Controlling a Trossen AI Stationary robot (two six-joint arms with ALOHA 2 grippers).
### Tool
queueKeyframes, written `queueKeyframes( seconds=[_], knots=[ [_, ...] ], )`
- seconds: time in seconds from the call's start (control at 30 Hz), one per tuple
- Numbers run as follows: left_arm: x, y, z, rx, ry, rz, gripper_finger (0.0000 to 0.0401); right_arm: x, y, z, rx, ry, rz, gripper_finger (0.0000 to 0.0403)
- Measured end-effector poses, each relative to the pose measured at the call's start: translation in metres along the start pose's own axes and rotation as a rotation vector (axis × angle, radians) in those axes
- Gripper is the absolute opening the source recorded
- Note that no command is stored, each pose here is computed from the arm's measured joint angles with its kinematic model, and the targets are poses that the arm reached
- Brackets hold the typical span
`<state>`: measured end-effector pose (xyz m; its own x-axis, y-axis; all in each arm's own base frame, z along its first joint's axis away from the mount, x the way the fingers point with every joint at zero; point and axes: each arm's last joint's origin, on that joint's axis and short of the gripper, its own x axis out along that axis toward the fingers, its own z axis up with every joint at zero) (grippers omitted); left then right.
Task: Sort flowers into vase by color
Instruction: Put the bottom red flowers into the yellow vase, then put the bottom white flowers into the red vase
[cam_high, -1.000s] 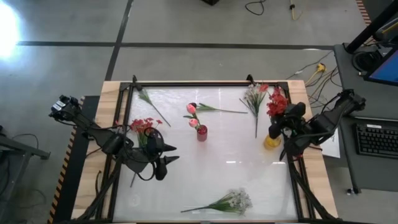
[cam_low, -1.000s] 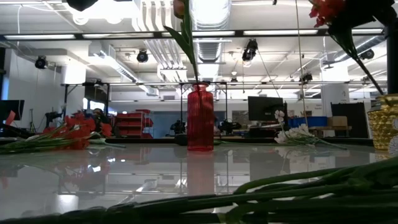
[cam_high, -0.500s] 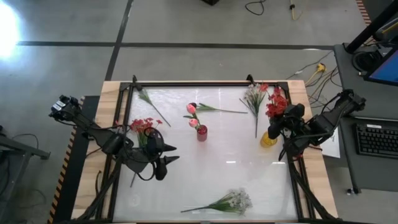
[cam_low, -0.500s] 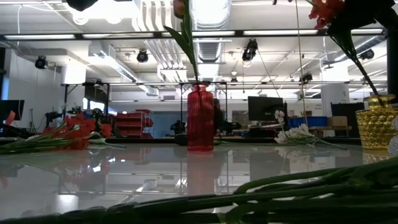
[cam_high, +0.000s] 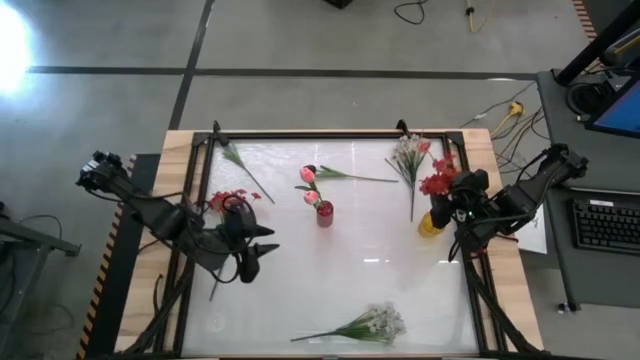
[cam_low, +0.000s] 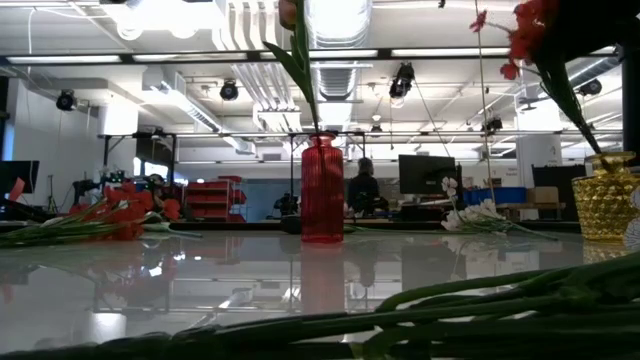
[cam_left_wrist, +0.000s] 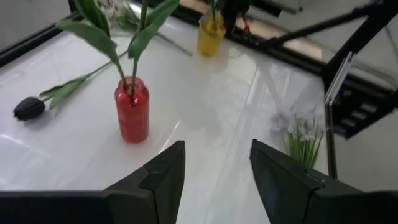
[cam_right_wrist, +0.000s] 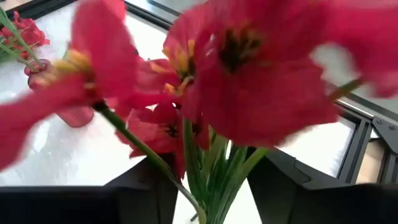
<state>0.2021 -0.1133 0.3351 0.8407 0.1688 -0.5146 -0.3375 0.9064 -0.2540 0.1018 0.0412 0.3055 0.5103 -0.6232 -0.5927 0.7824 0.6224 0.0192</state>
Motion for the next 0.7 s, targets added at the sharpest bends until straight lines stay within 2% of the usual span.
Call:
queueKeyframes(
  seconds=[0.17, 0.3, 0.5, 0.7],
  knots=[
    [-0.011, 0.004, 0.008, 0.009, 0.055, 0.035, 0.0168, 0.0, 0.0, -0.001, -0.006, 0.046, 0.007, 0.0183],
    [-0.02, 0.008, 0.012, -0.064, 0.093, 0.078, 0.0168, 0.0, 0.001, -0.004, -0.017, 0.133, 0.021, 0.019],
    [-0.02, 0.015, 0.003, -0.104, 0.187, 0.13, 0.0168, -0.003, 0.006, -0.005, -0.075, 0.286, 0.1, 0.0191],
    [-0.011, 0.014, -0.005, -0.08, 0.213, 0.162, 0.0168, -0.012, 0.01, 0.005, -0.07, 0.333, 0.158, 0.0187]
  ],
)
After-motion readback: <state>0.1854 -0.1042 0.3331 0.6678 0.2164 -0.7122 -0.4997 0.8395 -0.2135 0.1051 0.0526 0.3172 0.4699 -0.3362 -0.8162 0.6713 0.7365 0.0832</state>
